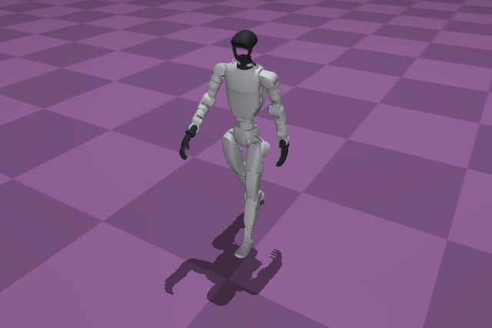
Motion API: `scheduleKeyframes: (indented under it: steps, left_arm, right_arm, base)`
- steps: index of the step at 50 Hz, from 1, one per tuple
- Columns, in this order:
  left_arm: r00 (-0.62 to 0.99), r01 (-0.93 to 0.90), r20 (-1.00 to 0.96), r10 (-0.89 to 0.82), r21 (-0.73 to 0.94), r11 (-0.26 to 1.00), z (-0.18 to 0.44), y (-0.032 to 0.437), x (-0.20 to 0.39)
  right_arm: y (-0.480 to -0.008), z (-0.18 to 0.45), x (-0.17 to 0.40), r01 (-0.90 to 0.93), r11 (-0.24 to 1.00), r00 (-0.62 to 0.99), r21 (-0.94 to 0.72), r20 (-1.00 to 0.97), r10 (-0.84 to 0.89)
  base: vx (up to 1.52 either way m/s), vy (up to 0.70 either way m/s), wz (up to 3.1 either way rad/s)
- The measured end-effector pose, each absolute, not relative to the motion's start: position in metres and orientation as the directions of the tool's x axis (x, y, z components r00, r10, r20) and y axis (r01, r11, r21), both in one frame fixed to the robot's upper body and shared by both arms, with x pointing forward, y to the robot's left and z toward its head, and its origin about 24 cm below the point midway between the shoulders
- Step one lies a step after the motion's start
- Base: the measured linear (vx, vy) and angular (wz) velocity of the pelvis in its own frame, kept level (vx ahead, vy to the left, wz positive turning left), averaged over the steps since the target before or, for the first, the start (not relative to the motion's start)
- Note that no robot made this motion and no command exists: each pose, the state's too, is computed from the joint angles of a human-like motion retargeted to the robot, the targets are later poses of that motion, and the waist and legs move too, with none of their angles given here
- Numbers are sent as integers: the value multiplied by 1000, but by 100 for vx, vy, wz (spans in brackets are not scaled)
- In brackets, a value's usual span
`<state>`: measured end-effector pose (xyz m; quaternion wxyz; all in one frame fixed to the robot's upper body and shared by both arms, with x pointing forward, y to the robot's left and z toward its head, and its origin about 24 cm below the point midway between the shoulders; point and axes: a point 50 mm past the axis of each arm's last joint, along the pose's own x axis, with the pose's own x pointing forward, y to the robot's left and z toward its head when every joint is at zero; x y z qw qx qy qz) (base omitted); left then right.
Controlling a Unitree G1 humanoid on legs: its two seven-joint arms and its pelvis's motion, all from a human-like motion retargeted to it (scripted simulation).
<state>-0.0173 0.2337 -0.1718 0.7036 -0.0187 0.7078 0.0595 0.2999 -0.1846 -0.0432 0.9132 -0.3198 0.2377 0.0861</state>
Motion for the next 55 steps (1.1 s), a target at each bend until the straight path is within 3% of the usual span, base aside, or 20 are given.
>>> scheduleKeyframes:
  steps: [7, 16, 23, 28, 35, 40, 48, 55]
  left_arm:
    - [233, 203, -969, 82, 131, 970, -161, 237, 96]
    - [683, 265, -726, 81, 349, 899, -73, 224, 278]
    - [902, 206, -430, -47, 331, 921, 12, 197, 352]
    - [935, 192, -350, -64, 346, 918, 36, 189, 365]
    - [830, 287, -550, -95, 273, 918, -32, 189, 317]
    - [549, 340, -835, -27, 193, 920, -117, 206, 219]
    - [-21, 181, -998, 51, 46, 982, -172, 232, 23]
    - [-241, 64, -970, -12, -28, 998, -163, 236, -78]
  right_arm:
    - [-209, -139, 164, -461, 781, 567, -421, -817, -105]
    - [-273, -162, 8, -270, 917, 25, -294, -954, -299]
    - [-291, -153, -39, -121, 948, -94, -295, -947, -307]
    - [-276, -159, -35, -169, 963, -105, -212, -967, -232]
    - [-255, -167, 1, -246, 960, -28, -136, -989, -148]
    - [-242, -169, 49, -300, 935, 95, -190, -981, -169]
    - [-234, -130, 189, -289, 860, 492, -420, -836, -243]
    - [-209, -44, 306, -192, 848, 824, -494, -550, -133]
  base:
    - [71, 26, 45]
    - [56, 16, 66]
    - [57, 1, 90]
    - [66, -13, 38]
    - [70, -19, -7]
    - [75, -24, -33]
    - [60, -16, -46]
    - [54, -3, -89]
